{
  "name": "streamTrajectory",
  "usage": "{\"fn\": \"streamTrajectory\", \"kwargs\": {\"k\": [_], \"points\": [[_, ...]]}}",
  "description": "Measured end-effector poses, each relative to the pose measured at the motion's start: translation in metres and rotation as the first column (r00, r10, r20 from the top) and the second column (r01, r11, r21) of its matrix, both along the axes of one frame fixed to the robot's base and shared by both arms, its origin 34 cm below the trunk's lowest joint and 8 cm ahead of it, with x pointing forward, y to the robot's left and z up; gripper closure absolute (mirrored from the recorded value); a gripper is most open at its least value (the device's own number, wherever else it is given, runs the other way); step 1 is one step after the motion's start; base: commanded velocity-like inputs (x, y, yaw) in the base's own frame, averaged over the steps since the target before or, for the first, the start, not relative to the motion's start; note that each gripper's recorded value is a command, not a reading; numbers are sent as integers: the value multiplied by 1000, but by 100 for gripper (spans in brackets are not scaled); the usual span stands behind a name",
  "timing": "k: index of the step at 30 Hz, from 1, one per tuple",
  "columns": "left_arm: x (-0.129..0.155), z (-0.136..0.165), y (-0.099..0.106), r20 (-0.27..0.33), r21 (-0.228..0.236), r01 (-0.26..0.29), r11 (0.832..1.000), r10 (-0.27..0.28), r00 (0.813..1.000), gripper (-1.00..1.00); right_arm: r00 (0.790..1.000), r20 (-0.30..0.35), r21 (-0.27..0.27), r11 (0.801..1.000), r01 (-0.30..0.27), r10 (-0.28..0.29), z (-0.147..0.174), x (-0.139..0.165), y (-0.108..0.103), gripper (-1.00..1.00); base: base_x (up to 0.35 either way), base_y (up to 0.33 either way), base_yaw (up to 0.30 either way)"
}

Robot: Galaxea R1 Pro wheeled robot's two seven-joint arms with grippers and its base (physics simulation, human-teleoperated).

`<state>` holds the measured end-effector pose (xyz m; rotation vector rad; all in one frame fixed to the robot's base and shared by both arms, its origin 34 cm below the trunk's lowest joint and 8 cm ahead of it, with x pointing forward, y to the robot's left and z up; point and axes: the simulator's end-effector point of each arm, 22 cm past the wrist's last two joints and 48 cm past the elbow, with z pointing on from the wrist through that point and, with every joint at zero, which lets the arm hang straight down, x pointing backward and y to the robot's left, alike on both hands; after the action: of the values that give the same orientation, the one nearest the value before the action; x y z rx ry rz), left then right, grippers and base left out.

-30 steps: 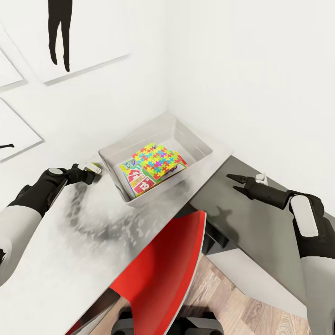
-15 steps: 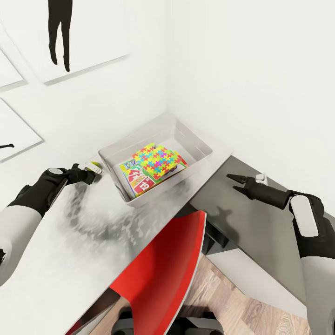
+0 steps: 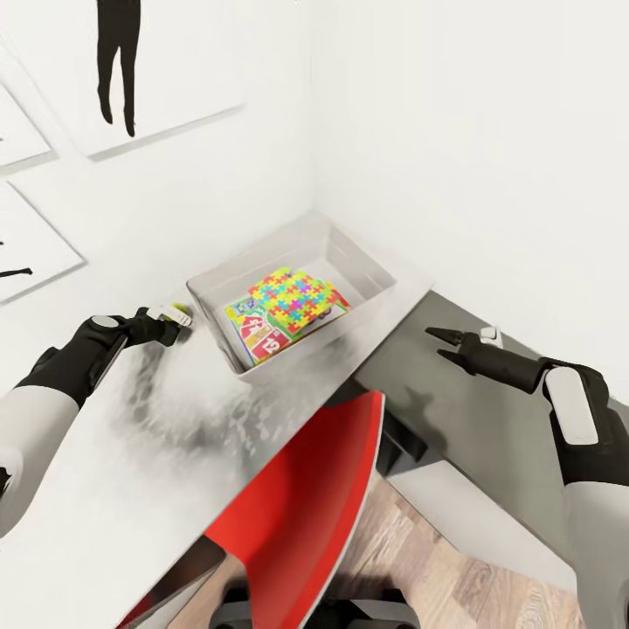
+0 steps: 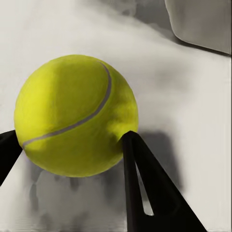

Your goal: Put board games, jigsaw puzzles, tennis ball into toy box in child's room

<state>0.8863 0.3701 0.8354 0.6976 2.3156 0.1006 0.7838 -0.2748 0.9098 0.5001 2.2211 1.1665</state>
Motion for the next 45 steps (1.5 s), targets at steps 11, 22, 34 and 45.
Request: {"fn": "streamTrajectory", "kwargs": {"k": [11,22,34,45], "points": [[3,13,3,16,8,-5,1000,5,1000,100,1000,17,-1,1000,0,0,12,1,0,-100,-147,7,-64],[5,26,5,31,13,-8,1000,8,1000,100,999,34,0,1000,0,0,23,3,0,-100,-143,41,-78],[6,41,10,49,19,-13,1000,12,999,100,999,53,0,1000,0,0,36,4,0,-100,-153,16,-80],[5,59,35,67,46,-38,998,34,997,100,998,70,-2,1000,0,0,48,4,-1,-100,-126,40,-80]]}}
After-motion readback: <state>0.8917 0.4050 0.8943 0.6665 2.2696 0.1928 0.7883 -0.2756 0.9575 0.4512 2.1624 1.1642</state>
